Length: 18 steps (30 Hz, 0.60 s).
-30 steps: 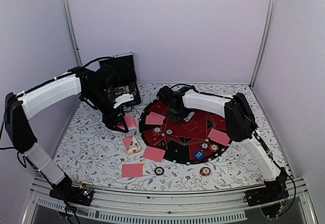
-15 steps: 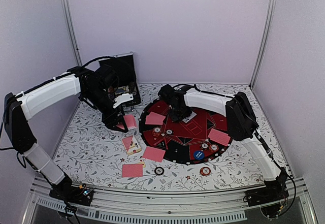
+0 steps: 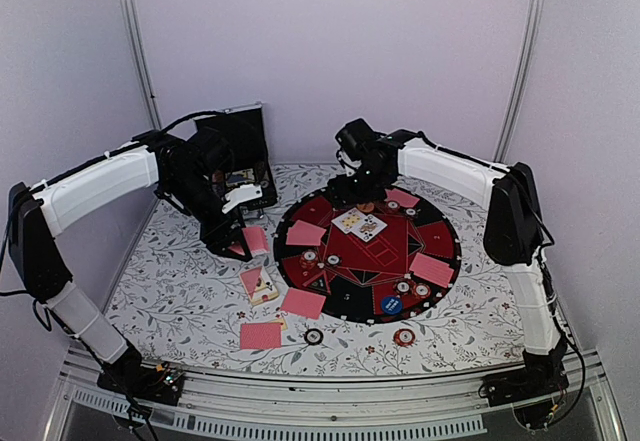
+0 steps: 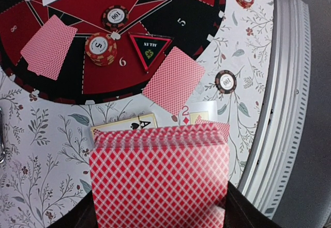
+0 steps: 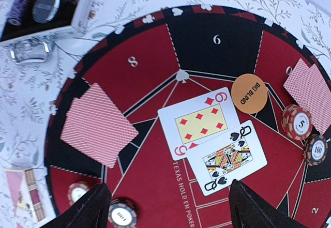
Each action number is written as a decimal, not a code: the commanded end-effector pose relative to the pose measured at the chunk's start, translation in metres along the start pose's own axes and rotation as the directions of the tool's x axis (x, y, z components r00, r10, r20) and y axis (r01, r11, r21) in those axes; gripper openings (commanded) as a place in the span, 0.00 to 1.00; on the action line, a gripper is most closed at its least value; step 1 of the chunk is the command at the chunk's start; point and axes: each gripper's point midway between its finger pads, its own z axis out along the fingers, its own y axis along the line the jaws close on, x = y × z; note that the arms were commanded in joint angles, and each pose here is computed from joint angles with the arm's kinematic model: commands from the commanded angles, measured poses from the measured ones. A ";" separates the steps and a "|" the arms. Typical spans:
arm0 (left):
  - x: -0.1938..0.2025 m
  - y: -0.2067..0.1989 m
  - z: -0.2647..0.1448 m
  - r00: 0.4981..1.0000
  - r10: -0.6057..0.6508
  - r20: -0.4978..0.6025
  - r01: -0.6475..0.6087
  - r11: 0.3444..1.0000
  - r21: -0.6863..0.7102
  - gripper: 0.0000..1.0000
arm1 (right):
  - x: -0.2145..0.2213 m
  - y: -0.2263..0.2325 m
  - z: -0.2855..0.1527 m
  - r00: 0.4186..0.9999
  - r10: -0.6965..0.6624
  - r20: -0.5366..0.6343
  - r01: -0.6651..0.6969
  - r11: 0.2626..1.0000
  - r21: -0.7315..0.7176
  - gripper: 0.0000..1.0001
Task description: Distribute texas hold em gaming equipment
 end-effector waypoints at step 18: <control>-0.016 0.004 -0.017 0.998 0.027 0.057 -0.025 0.999 -0.036 0.00 | 0.026 0.157 -0.136 0.968 0.168 -0.189 -0.247 0.471 -0.847 0.85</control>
